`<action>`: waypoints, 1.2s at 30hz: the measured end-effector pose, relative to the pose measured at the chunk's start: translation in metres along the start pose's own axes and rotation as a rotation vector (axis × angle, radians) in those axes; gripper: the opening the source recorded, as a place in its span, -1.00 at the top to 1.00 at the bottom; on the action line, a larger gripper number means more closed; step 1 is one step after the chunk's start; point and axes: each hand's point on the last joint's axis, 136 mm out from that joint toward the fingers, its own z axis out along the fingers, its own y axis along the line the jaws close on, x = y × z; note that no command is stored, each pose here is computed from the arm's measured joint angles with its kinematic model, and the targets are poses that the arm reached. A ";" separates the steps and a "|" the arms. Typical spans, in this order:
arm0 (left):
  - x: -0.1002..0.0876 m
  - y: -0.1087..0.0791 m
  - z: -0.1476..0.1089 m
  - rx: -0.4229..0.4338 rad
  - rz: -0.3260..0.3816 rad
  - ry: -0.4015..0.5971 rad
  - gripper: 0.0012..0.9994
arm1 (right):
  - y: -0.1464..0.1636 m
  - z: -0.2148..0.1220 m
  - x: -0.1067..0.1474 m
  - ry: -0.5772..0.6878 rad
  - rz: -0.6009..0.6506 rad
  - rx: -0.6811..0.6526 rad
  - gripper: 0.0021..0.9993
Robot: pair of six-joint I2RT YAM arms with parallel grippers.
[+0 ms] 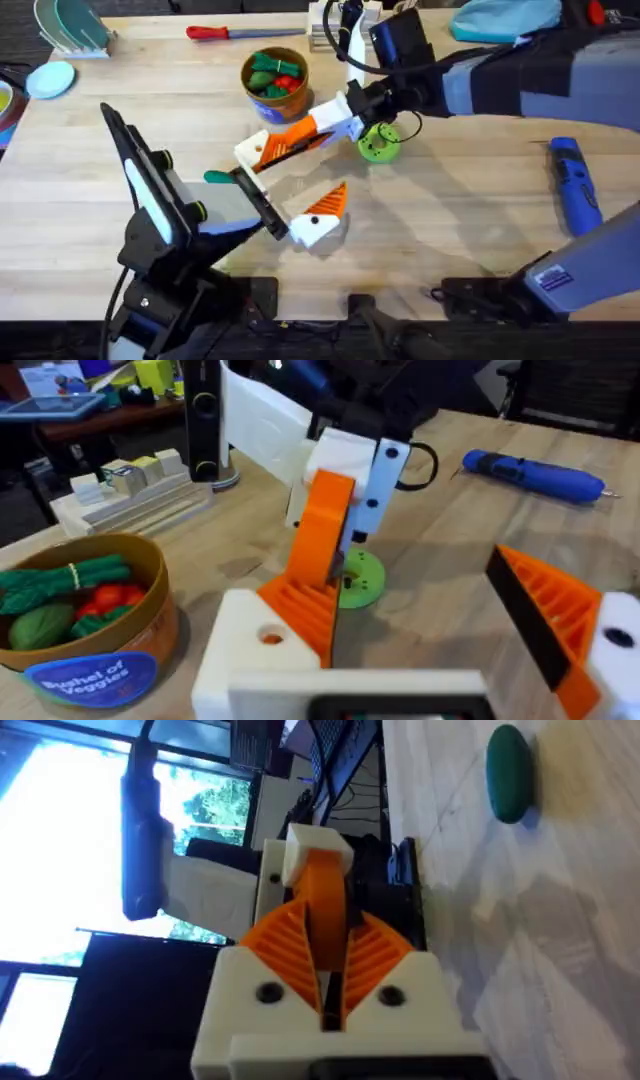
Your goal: Pick up the gripper from the table and insert it into the empty holder that is missing its gripper. Then pick up a screw, insert it into the mounting hole, and use the screwdriver to tighten it. Finally, clean up the table by picking up the vegetable and placing it into the bucket.
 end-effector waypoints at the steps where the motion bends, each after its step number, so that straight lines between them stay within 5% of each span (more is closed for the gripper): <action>1: 0.000 0.000 0.000 -0.003 -0.001 0.000 -0.99 | 0.000 0.000 0.000 0.000 0.001 0.000 0.83; 25: -0.005 -0.010 0.000 0.058 -0.063 -0.016 -0.98 | -0.003 0.000 -0.002 -0.009 0.007 0.018 0.99; 36: -0.005 -0.008 0.000 0.049 -0.144 -0.016 -0.99 | -0.006 0.001 -0.002 -0.016 0.048 0.037 0.99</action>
